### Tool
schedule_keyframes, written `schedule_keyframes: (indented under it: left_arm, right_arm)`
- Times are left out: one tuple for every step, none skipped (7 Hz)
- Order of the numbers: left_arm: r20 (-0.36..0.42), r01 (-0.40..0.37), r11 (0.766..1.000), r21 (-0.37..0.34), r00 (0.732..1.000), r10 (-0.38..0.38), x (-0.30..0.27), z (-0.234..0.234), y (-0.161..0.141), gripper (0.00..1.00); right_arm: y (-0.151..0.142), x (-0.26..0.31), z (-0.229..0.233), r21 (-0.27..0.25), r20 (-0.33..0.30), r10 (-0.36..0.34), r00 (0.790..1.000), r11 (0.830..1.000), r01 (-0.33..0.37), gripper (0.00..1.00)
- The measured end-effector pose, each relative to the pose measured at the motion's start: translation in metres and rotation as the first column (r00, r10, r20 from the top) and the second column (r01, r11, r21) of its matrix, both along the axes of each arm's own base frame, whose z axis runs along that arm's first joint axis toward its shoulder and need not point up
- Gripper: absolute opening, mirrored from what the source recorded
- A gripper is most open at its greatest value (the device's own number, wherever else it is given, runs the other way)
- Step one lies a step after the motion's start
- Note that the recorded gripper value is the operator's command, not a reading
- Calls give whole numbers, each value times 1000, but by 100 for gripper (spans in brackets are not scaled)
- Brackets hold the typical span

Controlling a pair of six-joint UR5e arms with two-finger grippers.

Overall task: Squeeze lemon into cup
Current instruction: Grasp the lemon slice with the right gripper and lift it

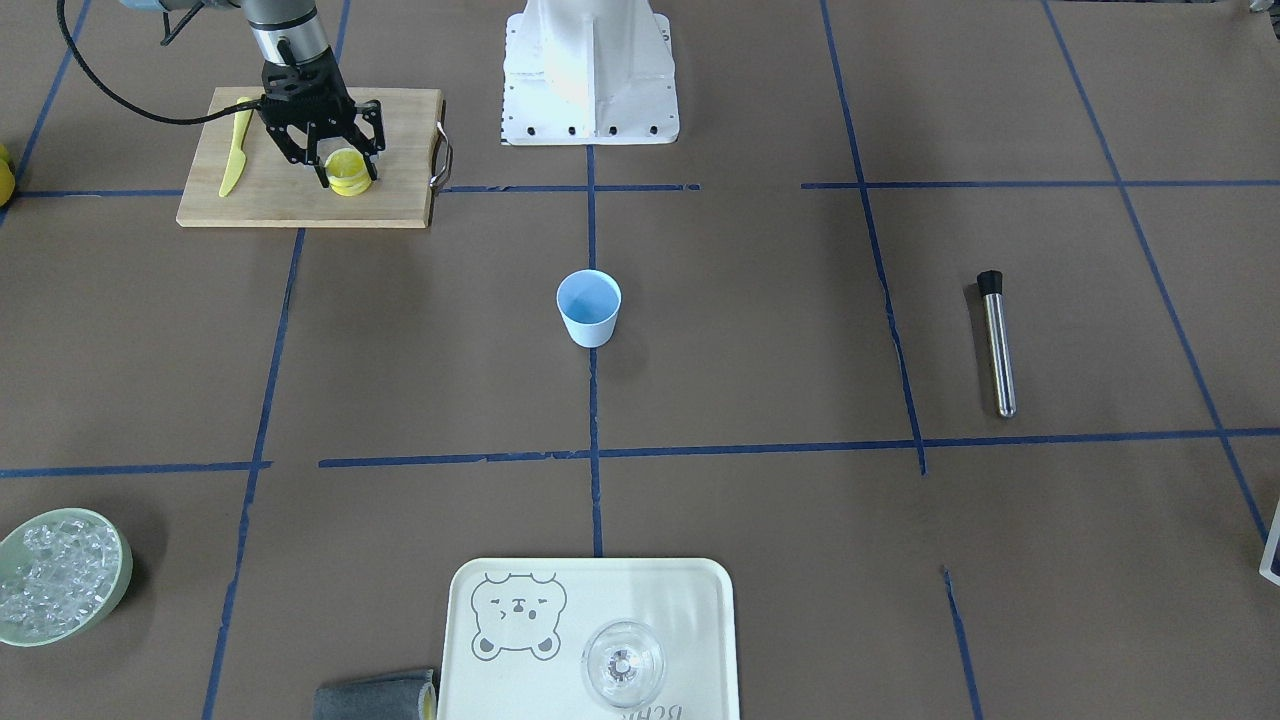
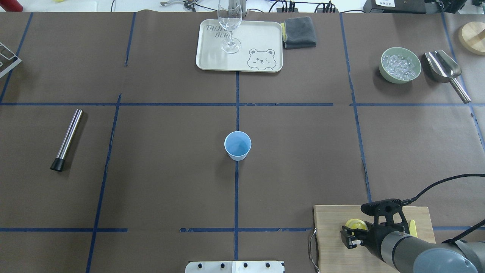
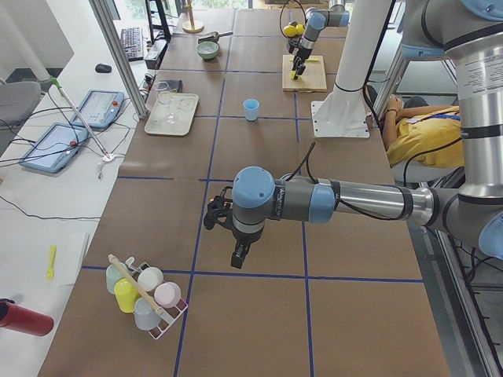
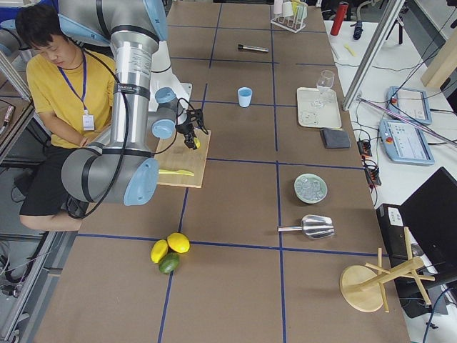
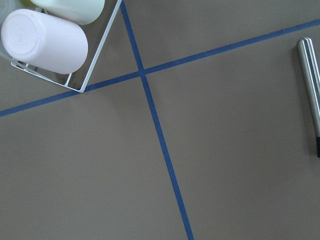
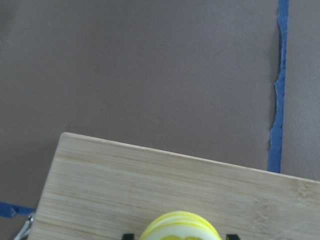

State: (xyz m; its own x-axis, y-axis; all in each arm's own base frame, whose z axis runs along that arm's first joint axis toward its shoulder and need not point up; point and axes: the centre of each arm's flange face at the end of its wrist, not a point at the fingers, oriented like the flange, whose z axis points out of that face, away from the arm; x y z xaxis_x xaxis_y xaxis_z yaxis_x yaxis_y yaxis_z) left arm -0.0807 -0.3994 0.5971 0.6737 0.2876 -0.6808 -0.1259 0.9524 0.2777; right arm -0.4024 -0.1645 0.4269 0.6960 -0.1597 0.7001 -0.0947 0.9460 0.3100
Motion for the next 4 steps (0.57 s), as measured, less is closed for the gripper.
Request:
schedule_keyframes:
  left_arm:
    - [0,0,1000,0,1000,0,0,0,0,100]
    - [1,0,1000,0,1000,0,0,0,0,100]
    - [1,0,1000,0,1000,0,0,0,0,100]
    - [1,0,1000,-1,1000,0,0,0,0,100]
  right_arm:
    - [-2,5,-10,-1,10,4,1000,1000,-4,0]
    - [-4,11,-24,-3,9,7,1000,1000,-7,0]
    - [-7,14,-40,-8,2,10,1000,1000,-10,0]
    - [-14,12,-58,-21,4,16,1000,1000,-16,0]
